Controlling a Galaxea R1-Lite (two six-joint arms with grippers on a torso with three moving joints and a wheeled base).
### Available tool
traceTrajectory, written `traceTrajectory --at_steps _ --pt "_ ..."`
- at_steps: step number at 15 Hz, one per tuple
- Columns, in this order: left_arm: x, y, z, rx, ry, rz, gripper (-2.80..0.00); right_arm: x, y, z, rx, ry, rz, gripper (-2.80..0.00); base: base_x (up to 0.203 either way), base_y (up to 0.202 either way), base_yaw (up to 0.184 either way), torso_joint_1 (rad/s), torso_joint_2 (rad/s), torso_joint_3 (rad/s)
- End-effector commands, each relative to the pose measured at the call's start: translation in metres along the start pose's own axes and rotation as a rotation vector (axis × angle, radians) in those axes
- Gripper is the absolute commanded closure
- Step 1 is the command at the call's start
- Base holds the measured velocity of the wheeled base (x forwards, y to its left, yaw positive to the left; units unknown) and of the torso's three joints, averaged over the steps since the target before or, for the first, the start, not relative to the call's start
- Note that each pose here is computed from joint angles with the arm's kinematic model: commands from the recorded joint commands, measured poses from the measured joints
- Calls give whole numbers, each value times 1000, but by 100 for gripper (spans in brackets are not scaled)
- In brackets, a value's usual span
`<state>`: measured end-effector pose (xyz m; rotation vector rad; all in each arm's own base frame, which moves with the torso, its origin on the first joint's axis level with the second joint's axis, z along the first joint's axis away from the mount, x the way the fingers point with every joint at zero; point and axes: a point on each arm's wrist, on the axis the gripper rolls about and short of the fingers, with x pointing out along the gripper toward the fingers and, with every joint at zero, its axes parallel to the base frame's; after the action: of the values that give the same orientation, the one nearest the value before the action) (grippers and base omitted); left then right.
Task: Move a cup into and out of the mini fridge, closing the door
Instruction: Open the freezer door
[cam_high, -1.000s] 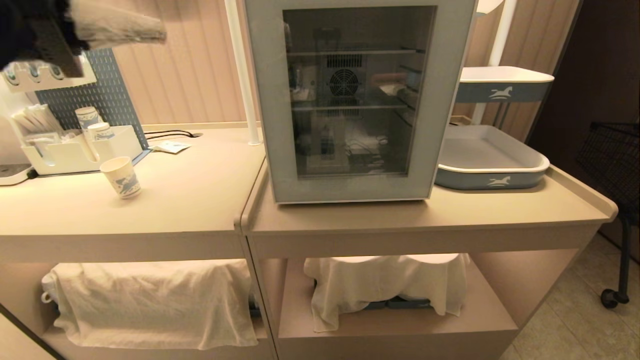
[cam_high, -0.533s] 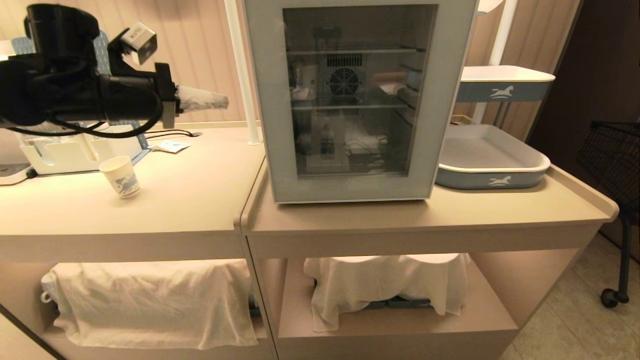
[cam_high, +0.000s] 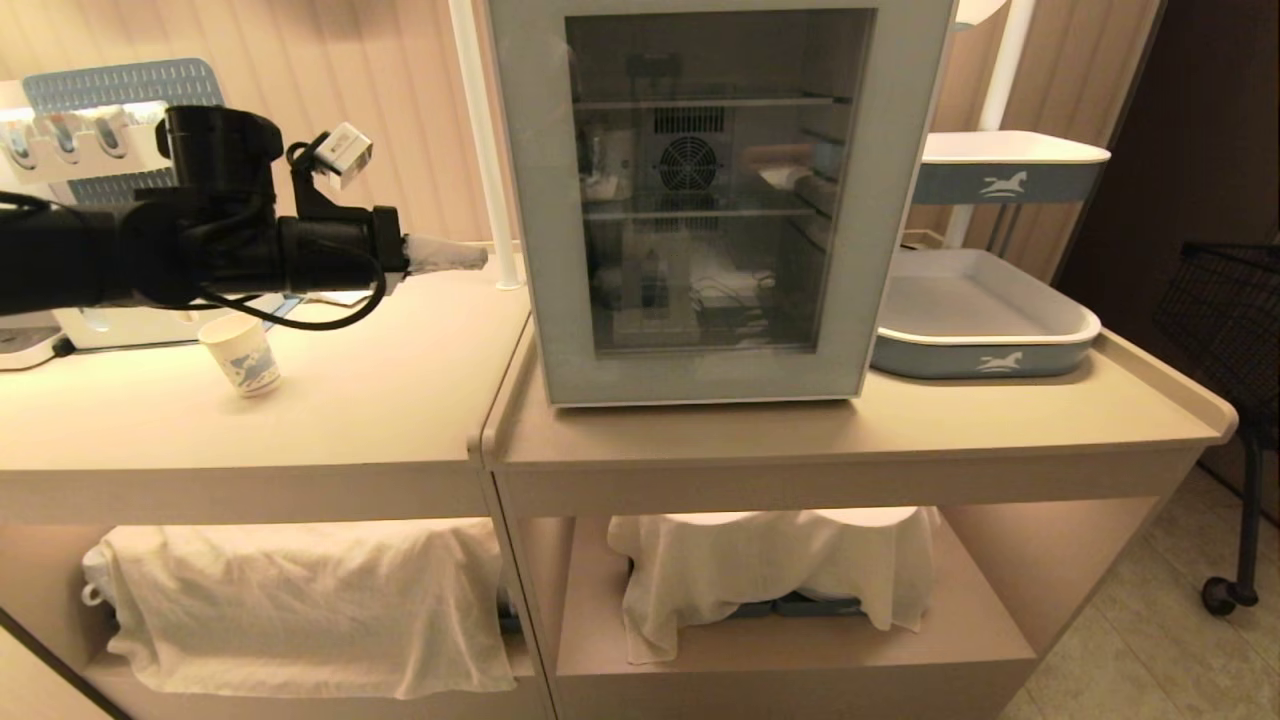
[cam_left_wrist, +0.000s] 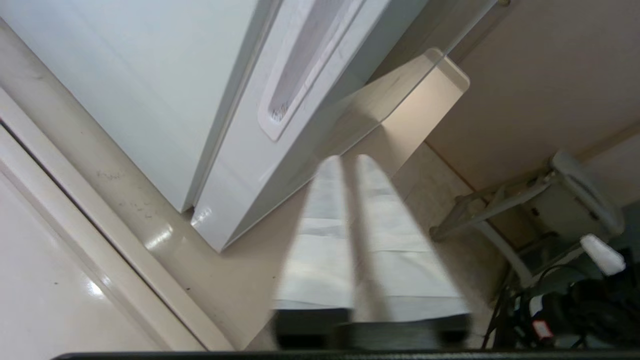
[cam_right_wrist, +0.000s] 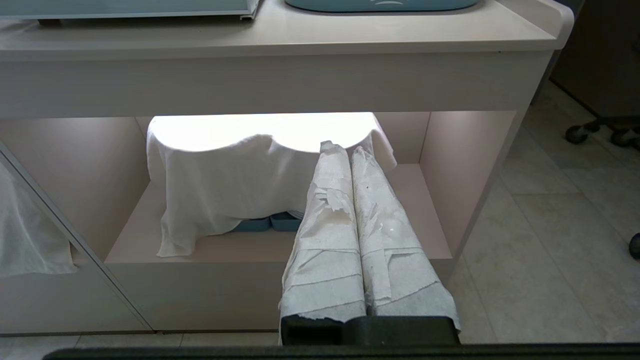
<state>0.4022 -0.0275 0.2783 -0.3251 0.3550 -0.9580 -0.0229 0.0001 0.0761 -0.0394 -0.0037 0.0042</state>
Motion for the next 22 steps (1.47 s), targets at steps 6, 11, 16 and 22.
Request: traceTrajectory --at_steps 6,11,16,22 --pt "9 9 -6 145 -8 1 -280 0 0 0 -1 -1 2 0 0 0 0 0 0 0" --pt "5 2 -4 207 -54 -7 -280 0 0 0 -1 -1 2 0 0 0 0 0 0 0" --pt "20 -17 12 319 -161 -81 -280 0 0 0 -1 -3 2 0 0 0 0 0 0 0" --pt "39 -40 16 306 -203 -120 -280 0 0 0 -1 -1 2 0 0 0 0 0 0 0"
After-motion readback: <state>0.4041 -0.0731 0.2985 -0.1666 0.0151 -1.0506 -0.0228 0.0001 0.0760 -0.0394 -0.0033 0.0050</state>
